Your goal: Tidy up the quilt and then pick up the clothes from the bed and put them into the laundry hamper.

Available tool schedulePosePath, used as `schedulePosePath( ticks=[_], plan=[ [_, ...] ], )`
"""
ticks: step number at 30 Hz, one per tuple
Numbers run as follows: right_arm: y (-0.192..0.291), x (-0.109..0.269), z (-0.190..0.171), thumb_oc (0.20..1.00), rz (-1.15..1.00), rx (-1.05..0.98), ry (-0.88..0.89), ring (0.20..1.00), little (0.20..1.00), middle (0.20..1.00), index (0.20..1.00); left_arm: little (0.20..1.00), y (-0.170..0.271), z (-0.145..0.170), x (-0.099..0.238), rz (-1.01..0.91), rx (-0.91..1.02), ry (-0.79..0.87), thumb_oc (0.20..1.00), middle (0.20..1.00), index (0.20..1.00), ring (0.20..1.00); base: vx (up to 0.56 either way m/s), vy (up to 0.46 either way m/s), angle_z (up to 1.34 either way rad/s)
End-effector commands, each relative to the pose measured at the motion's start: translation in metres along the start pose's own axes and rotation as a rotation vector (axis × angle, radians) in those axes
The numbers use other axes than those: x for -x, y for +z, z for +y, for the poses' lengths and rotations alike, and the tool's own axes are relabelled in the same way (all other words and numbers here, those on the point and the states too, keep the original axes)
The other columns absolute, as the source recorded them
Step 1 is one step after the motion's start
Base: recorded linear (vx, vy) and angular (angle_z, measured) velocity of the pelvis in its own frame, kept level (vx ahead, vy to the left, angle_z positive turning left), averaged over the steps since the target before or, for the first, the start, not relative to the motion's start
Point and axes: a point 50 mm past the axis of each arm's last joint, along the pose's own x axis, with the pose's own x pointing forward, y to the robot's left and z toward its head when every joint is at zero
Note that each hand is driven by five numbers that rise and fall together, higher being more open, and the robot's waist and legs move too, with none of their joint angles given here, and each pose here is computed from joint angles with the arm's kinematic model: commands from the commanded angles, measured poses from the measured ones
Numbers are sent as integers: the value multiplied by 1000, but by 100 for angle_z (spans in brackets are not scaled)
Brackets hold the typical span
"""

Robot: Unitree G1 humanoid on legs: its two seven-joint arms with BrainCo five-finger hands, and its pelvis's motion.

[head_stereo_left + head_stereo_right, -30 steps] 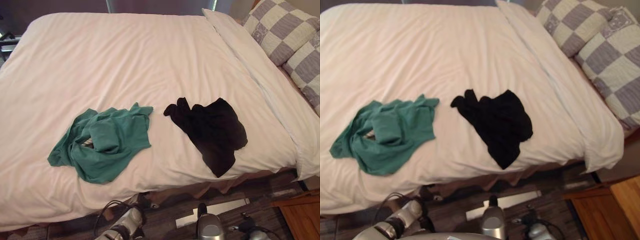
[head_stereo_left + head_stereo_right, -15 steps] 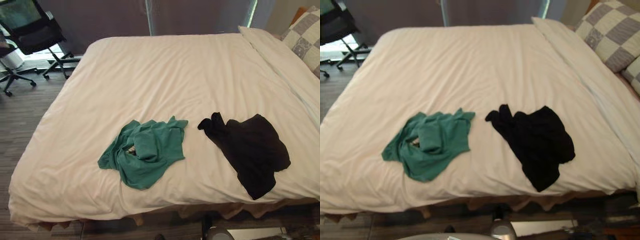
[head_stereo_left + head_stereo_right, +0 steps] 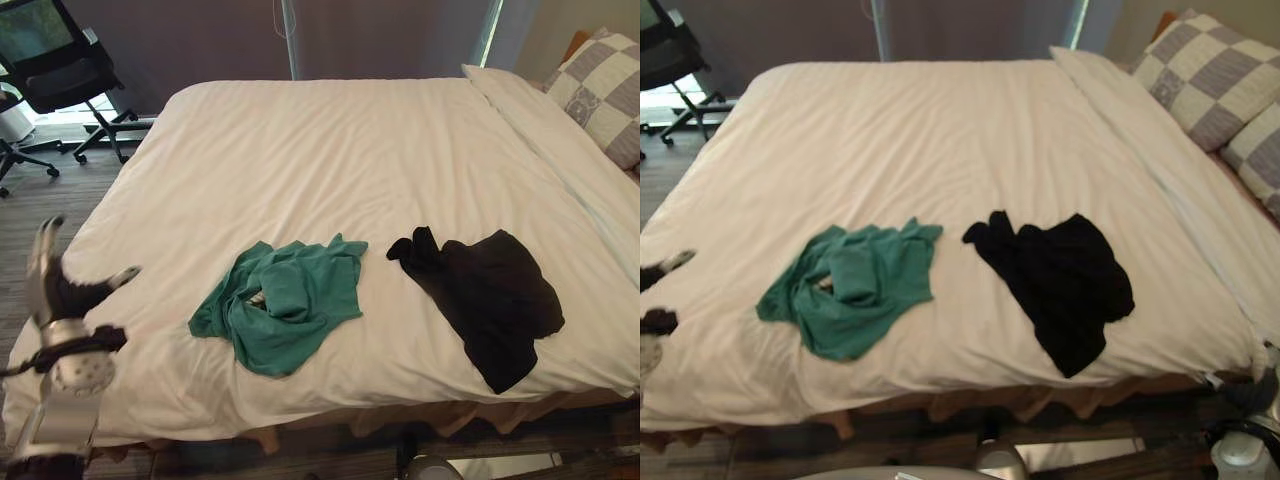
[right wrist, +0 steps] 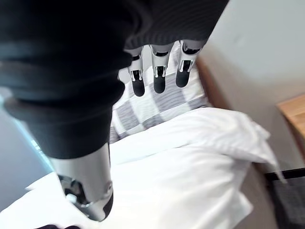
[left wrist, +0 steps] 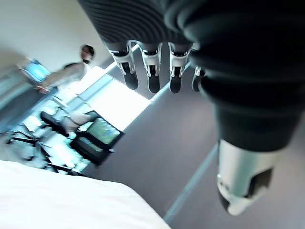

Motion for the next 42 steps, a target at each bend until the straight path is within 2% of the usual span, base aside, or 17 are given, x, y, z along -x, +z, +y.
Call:
schedulePosePath(
  ticks=[1, 2, 3, 9, 11, 13, 15, 18, 19, 20, 26, 27, 31, 36, 38, 39, 42],
  plan=[
    [44, -23, -3, 1000, -173, -3, -32, 1000, 1000, 1000, 1000, 1000, 17, -17, -16, -83, -7, -87, 1000, 1000, 1000, 1000, 7, 9, -4],
    [44, -23, -4, 1000, -172, -2, -34, 1000, 1000, 1000, 1000, 1000, 17, -18, -17, -85, -6, -87, 1000, 1000, 1000, 1000, -11, 8, -6],
    [63, -24, 2, 1000, -241, -22, -11, 1000, 1000, 1000, 1000, 1000, 30, -48, -21, -117, -14, -184, 1000, 1000, 1000, 1000, -23, 12, -14],
    [127, -30, 12, 1000, -441, -68, 17, 1000, 1000, 1000, 1000, 1000, 46, -117, -28, -85, -54, -391, 1000, 1000, 1000, 1000, -119, 28, -37],
    [154, -29, 10, 1000, -530, -100, 0, 1000, 1000, 1000, 1000, 1000, 40, -136, -36, -20, -180, -420, 1000, 1000, 1000, 1000, -170, 9, -38],
    [154, -29, 9, 1000, -529, -100, -3, 1000, 1000, 1000, 1000, 1000, 41, -137, -37, -23, -179, -419, 1000, 1000, 1000, 1000, -61, -6, -17],
    [175, -29, 2, 1000, -606, -115, -42, 1000, 1000, 1000, 1000, 1000, 16, -153, -36, 82, -402, -487, 1000, 1000, 1000, 1000, -98, -17, -20],
    [193, -33, -21, 1000, -689, -79, -125, 1000, 1000, 1000, 1000, 482, -29, -155, -10, 258, -560, -615, 482, 482, 482, 482, -64, -17, 2],
    [193, -33, -21, 1000, -690, -79, -125, 1000, 1000, 1000, 1000, 457, -29, -155, -10, 259, -560, -615, 457, 457, 457, 457, -17, -18, 8],
    [198, -35, -30, 1000, -711, -68, -150, 1000, 1000, 1000, 1000, 200, -41, -151, 0, 310, -564, -631, 200, 200, 200, 200, 0, 0, 0],
    [208, -43, -33, 1000, -734, -44, -98, 1000, 1000, 1000, 1000, 200, -73, -144, 49, 413, -486, -665, 200, 200, 200, 200, -4, -54, 12],
    [207, -51, -32, 1000, -705, -17, -81, 1000, 1000, 1000, 1000, 200, -82, -143, 75, 463, -408, -689, 200, 200, 200, 200, -9, -58, 11],
    [206, -76, -24, 1000, -600, 49, -39, 1000, 1000, 1000, 1000, 200, -78, -141, 107, 480, -201, -688, 200, 200, 200, 200, -10, -49, 27],
    [205, -99, 2, 1000, -449, 70, 57, 1000, 1000, 1000, 1000, 200, -62, -146, 116, 418, -69, -703, 200, 200, 200, 200, -13, -27, 29],
    [182, -109, 27, 1000, -254, 60, 166, 1000, 1000, 1000, 1000, 200, -47, -155, 115, 389, 52, -720, 200, 200, 200, 200, -26, -13, 27],
    [164, -106, 45, 200, -151, 69, 243, 200, 200, 200, 200, 200, -35, -159, 114, 348, 104, -743, 200, 200, 200, 200, -12, 4, 24],
    [155, -101, 54, 200, -120, 65, 278, 200, 200, 200, 200, 200, -30, -160, 114, 332, 126, -752, 200, 200, 200, 200, 5, 12, 25]
  ],
)
